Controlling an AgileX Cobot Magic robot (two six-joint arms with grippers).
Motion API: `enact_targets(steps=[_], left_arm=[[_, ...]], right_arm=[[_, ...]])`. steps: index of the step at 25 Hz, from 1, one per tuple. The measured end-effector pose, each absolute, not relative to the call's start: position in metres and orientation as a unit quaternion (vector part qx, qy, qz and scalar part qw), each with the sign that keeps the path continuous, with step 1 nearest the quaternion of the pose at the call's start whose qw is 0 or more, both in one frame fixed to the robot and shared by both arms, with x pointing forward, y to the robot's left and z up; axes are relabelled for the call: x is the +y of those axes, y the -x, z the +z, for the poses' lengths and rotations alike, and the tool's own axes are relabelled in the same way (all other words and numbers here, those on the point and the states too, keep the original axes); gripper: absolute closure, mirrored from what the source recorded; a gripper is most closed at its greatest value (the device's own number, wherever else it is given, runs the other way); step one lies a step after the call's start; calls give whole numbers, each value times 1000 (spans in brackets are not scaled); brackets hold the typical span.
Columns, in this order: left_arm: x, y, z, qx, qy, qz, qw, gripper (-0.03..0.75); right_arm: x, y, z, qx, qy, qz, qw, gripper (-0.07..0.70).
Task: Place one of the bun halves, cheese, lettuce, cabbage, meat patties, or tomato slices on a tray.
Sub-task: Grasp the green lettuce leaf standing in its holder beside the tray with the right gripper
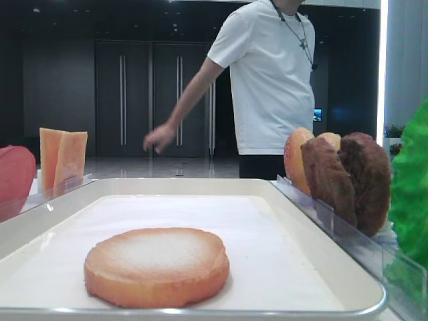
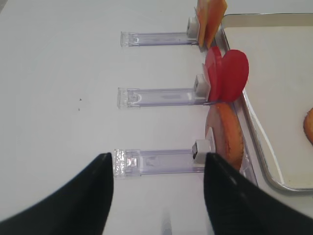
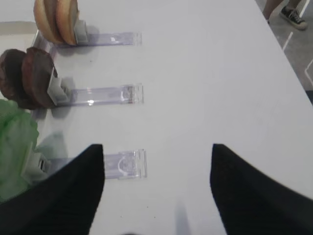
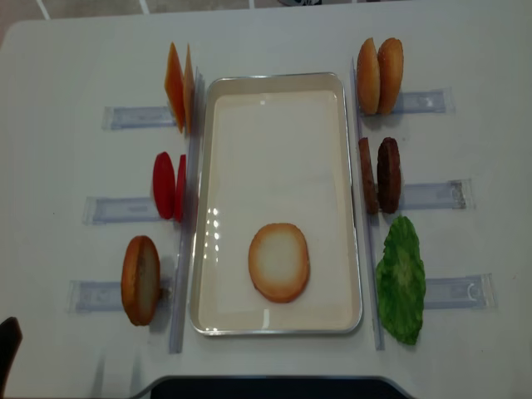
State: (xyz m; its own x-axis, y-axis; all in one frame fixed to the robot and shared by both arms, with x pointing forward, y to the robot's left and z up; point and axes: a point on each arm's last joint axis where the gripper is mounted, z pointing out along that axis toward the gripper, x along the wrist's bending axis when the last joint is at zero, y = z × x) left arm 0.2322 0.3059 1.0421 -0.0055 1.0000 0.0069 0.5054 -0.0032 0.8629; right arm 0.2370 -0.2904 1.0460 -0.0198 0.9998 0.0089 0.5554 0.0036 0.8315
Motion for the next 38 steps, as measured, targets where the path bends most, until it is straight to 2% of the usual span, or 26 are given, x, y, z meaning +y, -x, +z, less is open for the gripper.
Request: enact_targets(steps=[11, 15, 23, 29, 38], left_arm=[[306, -232, 1042, 614, -613, 355, 349, 265], [306, -232, 1042, 614, -613, 355, 349, 265], [306, -232, 1042, 614, -613, 355, 349, 265], [306, -232, 1042, 614, -613, 355, 349, 265], [306, -232, 1042, 614, -613, 355, 349, 265]], right_arm=[[-295, -296, 1039, 677, -680, 217, 181, 160], [-296, -315, 1048, 685, -689, 186, 144, 160], [-300, -360, 1080, 691, -695, 162, 115, 160], [-301, -382, 1078, 693, -700, 144, 91, 160], [-289, -383, 1079, 680, -712, 159, 70, 160]])
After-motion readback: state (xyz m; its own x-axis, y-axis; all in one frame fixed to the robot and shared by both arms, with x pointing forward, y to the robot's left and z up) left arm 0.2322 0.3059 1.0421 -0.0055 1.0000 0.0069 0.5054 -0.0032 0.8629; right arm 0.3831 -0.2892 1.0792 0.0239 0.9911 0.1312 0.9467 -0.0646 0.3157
